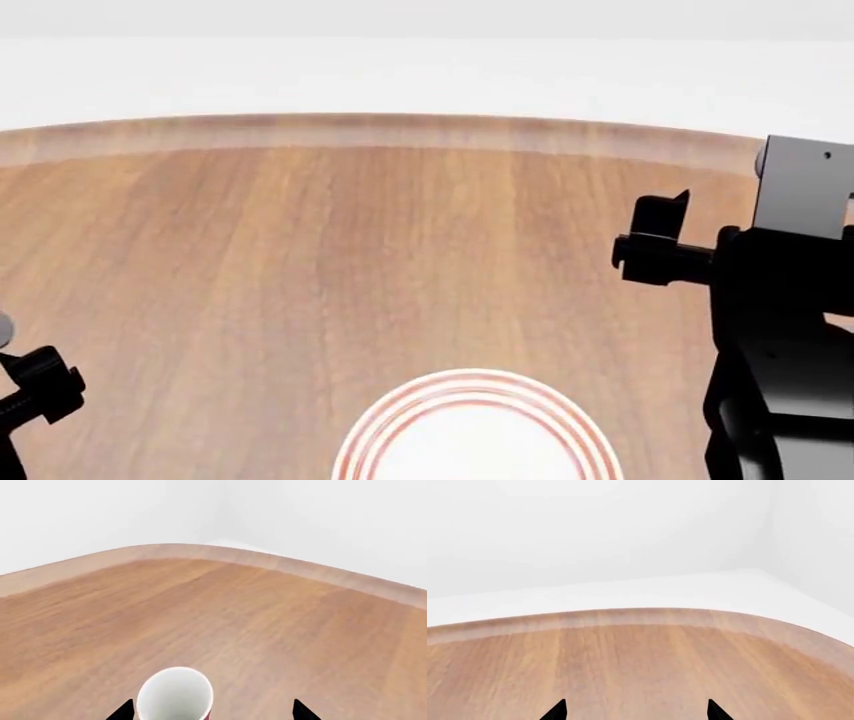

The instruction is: Pick up the red mug and put it on the plate

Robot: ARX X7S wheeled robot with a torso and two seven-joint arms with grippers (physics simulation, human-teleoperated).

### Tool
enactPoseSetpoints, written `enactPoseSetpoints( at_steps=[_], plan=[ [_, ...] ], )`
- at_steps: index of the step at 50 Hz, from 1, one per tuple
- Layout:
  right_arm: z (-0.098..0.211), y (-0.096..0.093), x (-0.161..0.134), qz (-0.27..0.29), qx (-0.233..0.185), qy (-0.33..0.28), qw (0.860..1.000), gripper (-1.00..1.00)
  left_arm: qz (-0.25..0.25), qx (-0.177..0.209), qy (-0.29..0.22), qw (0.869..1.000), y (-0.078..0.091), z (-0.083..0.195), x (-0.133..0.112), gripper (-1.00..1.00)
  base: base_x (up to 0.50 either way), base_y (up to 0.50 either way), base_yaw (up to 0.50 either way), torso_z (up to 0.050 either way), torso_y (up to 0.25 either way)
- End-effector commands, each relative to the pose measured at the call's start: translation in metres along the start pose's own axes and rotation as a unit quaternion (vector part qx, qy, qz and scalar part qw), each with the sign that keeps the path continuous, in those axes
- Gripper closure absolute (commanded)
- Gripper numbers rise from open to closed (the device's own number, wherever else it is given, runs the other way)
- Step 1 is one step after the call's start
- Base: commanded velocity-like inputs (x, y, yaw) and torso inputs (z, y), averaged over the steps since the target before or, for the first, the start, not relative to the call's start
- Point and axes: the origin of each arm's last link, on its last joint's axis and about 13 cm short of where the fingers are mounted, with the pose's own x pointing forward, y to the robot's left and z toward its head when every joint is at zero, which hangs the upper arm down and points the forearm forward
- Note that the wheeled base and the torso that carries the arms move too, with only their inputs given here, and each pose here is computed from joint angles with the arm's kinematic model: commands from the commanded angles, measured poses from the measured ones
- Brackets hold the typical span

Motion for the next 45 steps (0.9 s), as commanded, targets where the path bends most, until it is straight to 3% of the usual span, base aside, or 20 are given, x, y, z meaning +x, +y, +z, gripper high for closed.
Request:
enactPoseSetpoints(
  at_steps=[1, 31, 45],
  plan=[
    [-0.001, 0.000, 0.000, 0.001, 0.001, 0.002, 1.000, -1.00, 0.016, 0.002, 0.006, 1.000, 0.000, -0.005, 0.004, -1.00, 0.00, 0.00, 0.00, 0.000, 0.000],
    [-0.006, 0.002, 0.004, 0.007, 0.002, 0.010, 1.000, -1.00, 0.040, 0.012, 0.073, 0.996, -0.001, -0.026, 0.021, -1.00, 0.00, 0.00, 0.00, 0.000, 0.000],
    [-0.007, 0.002, 0.005, 0.009, 0.006, 0.011, 1.000, -1.00, 0.023, 0.026, 0.113, 0.993, -0.005, -0.033, 0.024, -1.00, 0.00, 0.00, 0.00, 0.000, 0.000]
  ],
)
